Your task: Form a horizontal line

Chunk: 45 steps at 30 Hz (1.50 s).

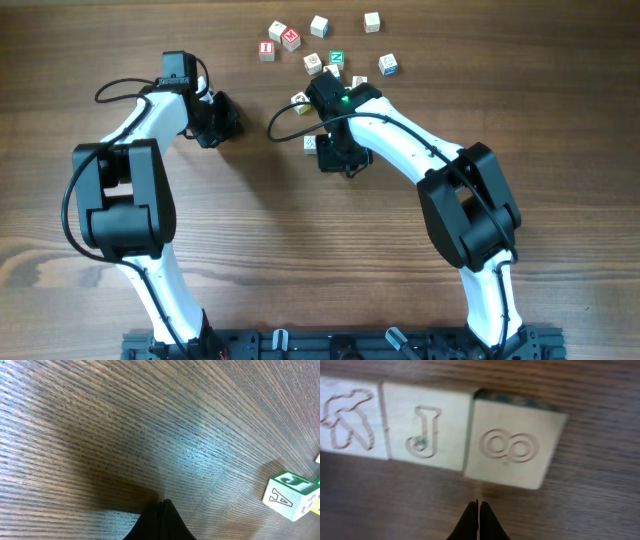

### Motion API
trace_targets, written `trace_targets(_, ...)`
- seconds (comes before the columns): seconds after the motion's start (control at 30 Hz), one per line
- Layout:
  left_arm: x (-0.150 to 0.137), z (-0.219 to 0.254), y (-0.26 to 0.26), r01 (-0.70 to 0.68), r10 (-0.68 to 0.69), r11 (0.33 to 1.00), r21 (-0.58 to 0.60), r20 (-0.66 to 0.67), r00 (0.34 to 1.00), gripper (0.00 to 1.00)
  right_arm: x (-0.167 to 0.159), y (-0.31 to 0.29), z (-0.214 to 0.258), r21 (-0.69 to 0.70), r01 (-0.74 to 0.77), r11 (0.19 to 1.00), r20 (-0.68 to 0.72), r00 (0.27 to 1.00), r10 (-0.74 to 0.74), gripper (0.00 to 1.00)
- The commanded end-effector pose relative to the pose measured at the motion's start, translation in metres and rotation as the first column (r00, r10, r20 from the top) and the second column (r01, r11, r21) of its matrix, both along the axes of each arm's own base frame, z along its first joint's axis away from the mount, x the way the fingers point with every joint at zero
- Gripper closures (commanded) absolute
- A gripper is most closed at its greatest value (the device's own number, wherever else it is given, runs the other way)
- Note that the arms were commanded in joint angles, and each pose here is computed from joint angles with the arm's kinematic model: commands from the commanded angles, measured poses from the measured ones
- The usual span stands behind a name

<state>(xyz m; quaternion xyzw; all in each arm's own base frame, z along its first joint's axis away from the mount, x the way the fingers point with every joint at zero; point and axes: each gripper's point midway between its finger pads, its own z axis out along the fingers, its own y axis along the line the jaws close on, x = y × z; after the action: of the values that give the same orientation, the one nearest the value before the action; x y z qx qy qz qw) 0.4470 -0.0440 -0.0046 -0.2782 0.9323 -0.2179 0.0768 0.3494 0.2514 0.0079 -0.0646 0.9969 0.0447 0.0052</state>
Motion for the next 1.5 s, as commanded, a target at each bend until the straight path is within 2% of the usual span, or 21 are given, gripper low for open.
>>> trace_targets(0.0,-0.026,-0.047,0.021,-0.033,0.047,0.992,0.119,-0.123,0.991,0.96,0.020,-0.014,0.016,-0.056,0.037,0.998,0.097,0.995,-0.031,0.96)
trace_targets(0.27,-0.026,-0.047,0.021,-0.033,0.048,0.992,0.119,-0.123,0.991,0.96,0.034,-0.028,0.016,-0.037,0.082,0.996,0.105,0.991,-0.078,0.95)
trace_targets(1.47,-0.026,-0.047,0.021,-0.033,0.048,0.992,0.120,-0.122,0.991,0.96,0.024,-0.007,0.018,0.075,0.055,0.996,0.043,0.997,-0.058,0.96)
